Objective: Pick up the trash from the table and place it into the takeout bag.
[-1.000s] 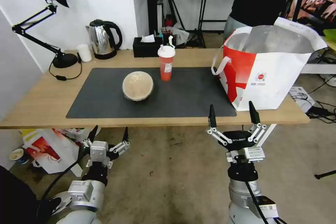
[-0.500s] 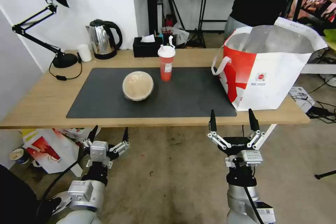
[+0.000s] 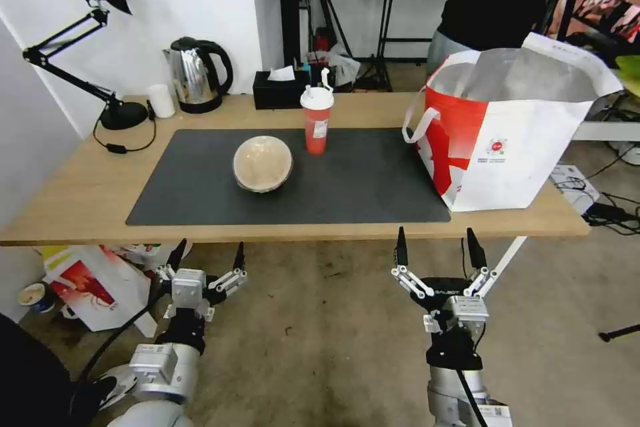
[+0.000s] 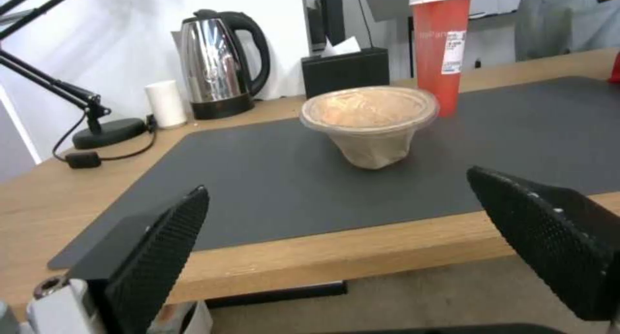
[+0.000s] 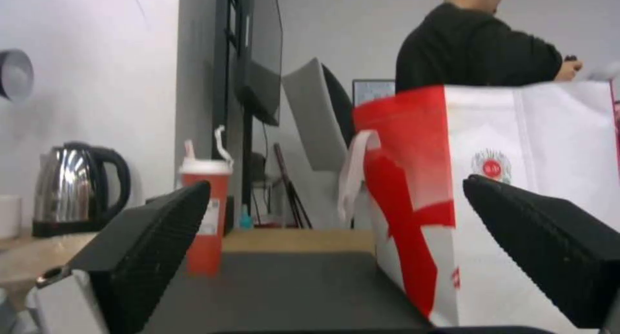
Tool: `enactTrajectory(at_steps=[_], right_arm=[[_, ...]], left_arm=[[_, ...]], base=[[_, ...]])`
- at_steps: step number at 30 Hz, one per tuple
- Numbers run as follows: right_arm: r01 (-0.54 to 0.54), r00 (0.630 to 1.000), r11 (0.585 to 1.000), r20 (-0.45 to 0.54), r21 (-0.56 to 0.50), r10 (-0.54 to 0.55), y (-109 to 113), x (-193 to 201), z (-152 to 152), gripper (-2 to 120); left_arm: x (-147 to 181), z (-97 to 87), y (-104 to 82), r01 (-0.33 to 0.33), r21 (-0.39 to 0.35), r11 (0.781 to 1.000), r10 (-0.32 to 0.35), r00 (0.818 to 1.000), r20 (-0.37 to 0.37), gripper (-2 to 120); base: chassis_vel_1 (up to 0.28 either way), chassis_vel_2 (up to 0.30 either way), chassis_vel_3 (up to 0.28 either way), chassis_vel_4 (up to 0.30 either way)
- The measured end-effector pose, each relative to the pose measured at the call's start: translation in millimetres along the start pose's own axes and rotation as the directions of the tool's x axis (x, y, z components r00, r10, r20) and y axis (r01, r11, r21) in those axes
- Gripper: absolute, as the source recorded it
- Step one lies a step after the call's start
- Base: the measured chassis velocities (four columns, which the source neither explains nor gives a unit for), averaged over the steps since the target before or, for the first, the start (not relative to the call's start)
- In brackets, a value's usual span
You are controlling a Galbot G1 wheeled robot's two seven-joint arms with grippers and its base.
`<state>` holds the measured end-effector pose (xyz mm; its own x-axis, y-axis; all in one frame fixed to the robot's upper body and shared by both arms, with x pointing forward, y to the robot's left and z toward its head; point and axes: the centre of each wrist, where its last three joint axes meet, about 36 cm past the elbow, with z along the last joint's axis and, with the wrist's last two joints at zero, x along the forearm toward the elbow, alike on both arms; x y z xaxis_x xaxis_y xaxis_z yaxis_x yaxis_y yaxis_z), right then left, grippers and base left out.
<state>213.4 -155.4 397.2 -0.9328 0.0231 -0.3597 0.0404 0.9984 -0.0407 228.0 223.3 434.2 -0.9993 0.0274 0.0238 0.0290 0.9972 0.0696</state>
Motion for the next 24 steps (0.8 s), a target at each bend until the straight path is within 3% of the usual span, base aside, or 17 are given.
enactTrajectory(at_steps=[7,24], right_arm=[[0.004,0.997,1.000,-0.076,0.020,-0.002,2.3,11.5,3.3,100],[0.031,0.992,0.998,-0.123,0.046,-0.025,3.8,20.5,11.4,100]], left_arm=[[0.0,0.0,0.0,0.000,0.000,1.000,0.000,1.000,0.000,100],[0.0,0.0,0.0,0.000,0.000,1.000,0.000,1.000,0.000,100]], base=[[0.000,0.000,0.000,0.000],[0.000,0.000,0.000,0.000]])
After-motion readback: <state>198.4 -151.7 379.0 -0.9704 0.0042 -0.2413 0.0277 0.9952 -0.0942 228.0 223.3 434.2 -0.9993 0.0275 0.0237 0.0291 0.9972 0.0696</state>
